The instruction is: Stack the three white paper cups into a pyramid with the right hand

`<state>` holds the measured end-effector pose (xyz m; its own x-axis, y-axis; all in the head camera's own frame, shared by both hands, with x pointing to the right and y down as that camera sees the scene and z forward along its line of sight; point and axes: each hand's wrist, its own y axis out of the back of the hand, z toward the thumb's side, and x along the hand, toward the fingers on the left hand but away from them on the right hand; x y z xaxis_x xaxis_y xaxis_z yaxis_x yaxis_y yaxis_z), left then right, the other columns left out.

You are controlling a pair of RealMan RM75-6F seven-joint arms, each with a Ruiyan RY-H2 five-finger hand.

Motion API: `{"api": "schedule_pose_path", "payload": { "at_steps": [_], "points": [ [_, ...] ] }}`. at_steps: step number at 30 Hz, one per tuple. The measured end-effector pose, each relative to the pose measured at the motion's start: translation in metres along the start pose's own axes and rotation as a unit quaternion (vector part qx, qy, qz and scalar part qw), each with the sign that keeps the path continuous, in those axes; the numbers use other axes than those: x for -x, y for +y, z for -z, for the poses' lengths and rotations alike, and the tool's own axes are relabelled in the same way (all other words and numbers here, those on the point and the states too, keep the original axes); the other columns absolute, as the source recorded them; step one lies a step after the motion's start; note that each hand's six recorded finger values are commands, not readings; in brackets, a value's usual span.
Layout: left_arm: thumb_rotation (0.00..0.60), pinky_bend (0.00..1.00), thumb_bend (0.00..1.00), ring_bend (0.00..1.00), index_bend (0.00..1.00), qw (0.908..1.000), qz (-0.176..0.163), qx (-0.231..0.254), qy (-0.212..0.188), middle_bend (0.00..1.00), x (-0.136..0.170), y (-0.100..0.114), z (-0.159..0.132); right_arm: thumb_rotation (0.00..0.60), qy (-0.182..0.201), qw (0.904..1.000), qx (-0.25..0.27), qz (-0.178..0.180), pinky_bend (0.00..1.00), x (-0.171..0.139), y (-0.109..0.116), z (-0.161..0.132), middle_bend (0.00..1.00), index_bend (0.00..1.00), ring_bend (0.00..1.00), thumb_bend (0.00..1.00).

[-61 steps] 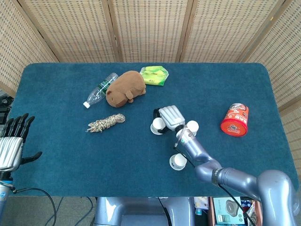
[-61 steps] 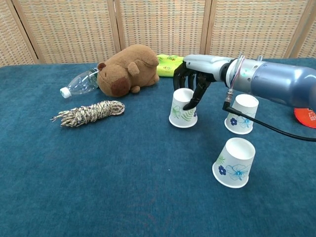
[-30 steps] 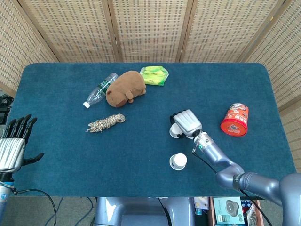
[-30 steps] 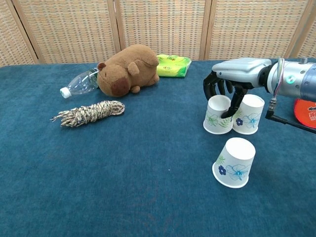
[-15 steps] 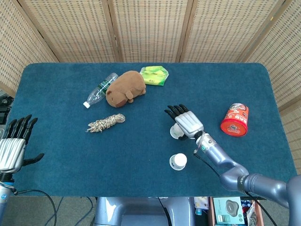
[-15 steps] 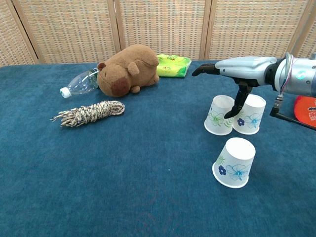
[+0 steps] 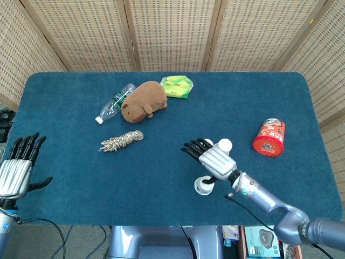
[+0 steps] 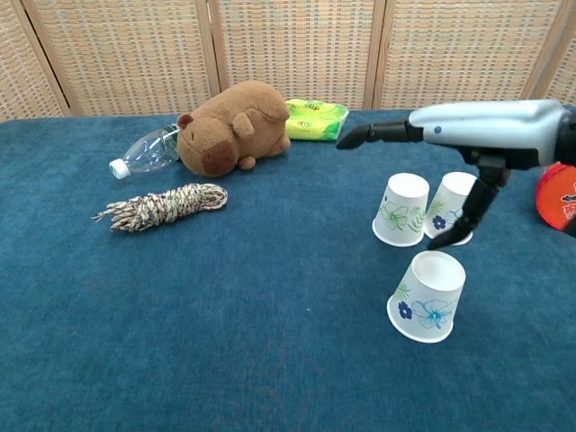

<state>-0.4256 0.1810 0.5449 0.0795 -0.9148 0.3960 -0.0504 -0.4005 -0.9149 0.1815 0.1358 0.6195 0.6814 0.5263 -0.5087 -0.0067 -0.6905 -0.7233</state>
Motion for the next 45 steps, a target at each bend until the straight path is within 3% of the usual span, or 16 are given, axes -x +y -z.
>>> {"api": "schedule_pose_path", "payload": {
  "at_steps": [4,14,24,31,35,40,45],
  "points": [
    [0.6,0.0,0.14,0.0,0.0,1.0,0.0,0.0,-0.001,0.0,0.001,0.0,-0.001,0.6,0.017,0.9997,0.001,-0.015,0.07,-0.014,-0.016,-0.008,0.22,0.15,0.11,0.06],
    [0.6,0.0,0.14,0.0,0.0,1.0,0.001,-0.001,-0.002,0.0,0.001,-0.001,-0.002,0.6,-0.003,0.9999,-0.006,-0.014,0.33,-0.008,-0.041,0.008,0.35,0.25,0.27,0.08],
    [0.6,0.0,0.14,0.0,0.0,1.0,0.001,-0.001,-0.002,0.0,0.001,0.0,-0.002,0.6,-0.012,0.9997,-0.006,-0.021,0.38,-0.008,-0.053,0.013,0.44,0.35,0.35,0.14],
    [0.6,0.0,0.14,0.0,0.0,1.0,0.001,-0.001,-0.002,0.0,0.002,0.0,-0.002,0.6,-0.017,0.9997,-0.005,-0.018,0.49,-0.007,-0.056,0.015,0.56,0.49,0.47,0.28],
    [0.6,0.0,0.14,0.0,0.0,1.0,0.0,-0.001,-0.002,0.0,0.002,0.0,-0.002,0.6,-0.015,0.9998,-0.001,-0.014,0.51,-0.009,-0.057,0.014,0.57,0.5,0.48,0.32],
    [0.6,0.0,0.14,0.0,0.0,1.0,0.0,-0.001,-0.002,0.0,0.002,0.0,-0.002,0.6,-0.011,0.9999,0.0,-0.005,0.51,-0.013,-0.05,0.012,0.57,0.5,0.49,0.35],
    [0.6,0.0,0.14,0.0,0.0,1.0,0.001,0.0,-0.002,0.0,0.001,0.0,-0.002,0.6,-0.009,0.9997,0.003,0.022,0.51,-0.02,-0.031,0.009,0.57,0.5,0.49,0.35]
  ]
}}
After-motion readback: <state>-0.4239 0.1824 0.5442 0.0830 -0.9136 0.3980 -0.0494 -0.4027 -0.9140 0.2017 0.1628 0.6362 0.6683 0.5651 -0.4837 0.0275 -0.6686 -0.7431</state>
